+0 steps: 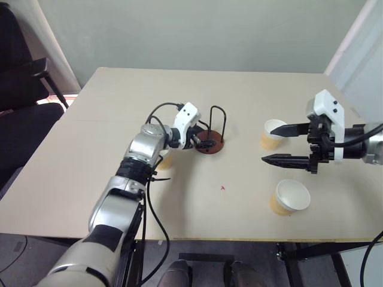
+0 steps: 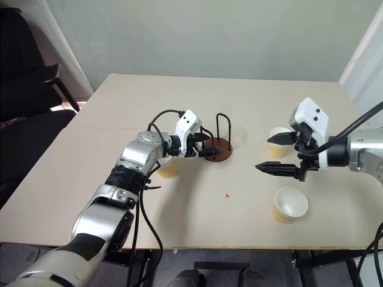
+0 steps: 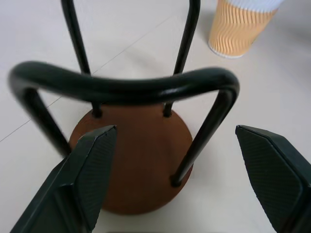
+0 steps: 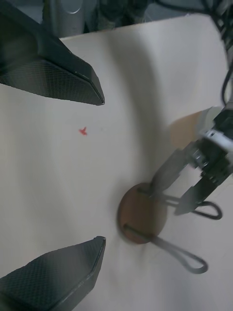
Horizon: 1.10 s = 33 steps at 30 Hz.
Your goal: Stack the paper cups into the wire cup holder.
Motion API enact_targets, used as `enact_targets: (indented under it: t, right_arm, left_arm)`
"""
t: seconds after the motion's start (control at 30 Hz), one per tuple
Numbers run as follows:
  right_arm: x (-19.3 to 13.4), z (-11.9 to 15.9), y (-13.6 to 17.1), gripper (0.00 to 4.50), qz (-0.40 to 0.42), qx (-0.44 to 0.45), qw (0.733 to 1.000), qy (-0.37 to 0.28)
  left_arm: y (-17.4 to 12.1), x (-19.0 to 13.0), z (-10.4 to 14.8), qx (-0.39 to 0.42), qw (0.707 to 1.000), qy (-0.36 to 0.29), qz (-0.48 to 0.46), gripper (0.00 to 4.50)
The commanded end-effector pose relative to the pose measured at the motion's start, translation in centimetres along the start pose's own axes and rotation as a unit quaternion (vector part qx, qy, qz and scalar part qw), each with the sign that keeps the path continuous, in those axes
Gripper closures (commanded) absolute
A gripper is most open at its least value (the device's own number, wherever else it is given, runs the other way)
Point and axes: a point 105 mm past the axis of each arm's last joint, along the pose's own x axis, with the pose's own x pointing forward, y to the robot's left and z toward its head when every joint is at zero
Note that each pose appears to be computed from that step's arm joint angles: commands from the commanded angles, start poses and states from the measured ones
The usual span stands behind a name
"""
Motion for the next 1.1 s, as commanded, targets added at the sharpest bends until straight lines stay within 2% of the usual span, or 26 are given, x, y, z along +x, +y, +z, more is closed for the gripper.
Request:
enact_targets:
  t: [0.03, 0.13, 0.23, 0.37, 0.57, 0.87, 1.1]
  right_arm:
    - [-0.9, 1.9, -0.1, 0.00, -0.010, -0.029, 0.999, -0.035]
    - [-0.8, 1.7, -0.1, 0.00, -0.010, -0.028, 0.999, -0.035]
    - [-0.8, 1.6, -0.2, 0.00, -0.011, -0.027, 0.999, -0.034]
    - [-1.0, 1.3, -0.4, 0.00, -0.014, -0.023, 0.999, -0.030]
    - [-1.0, 0.9, -0.4, 0.00, -0.016, -0.022, 0.999, -0.026]
    - [-1.3, 0.8, -0.2, 0.00, -0.020, -0.028, 0.999, -0.018]
    - [-2.9, 0.7, 1.4, 0.00, -0.007, -0.017, 1.000, 0.002]
  left_arm:
    - [0.4, -0.1, 2.0, 0.019, 0.999, -0.032, 0.013, 0.31]
    - [0.7, 0.2, 2.1, 0.012, 0.999, -0.041, 0.027, 0.31]
    - [0.9, 0.4, 2.3, 0.012, 0.998, -0.050, 0.041, 0.83]
    - [1.8, 0.1, 3.2, 0.012, 0.995, -0.073, 0.072, 2.22]
    - [1.6, 0.1, 3.9, 0.013, 0.994, -0.088, 0.068, 4.42]
    - [0.2, -1.5, 5.0, 0.062, 0.994, -0.093, 0.009, 4.47]
    - [-4.5, -3.3, 4.7, 0.114, 0.980, -0.089, -0.139, 4.47]
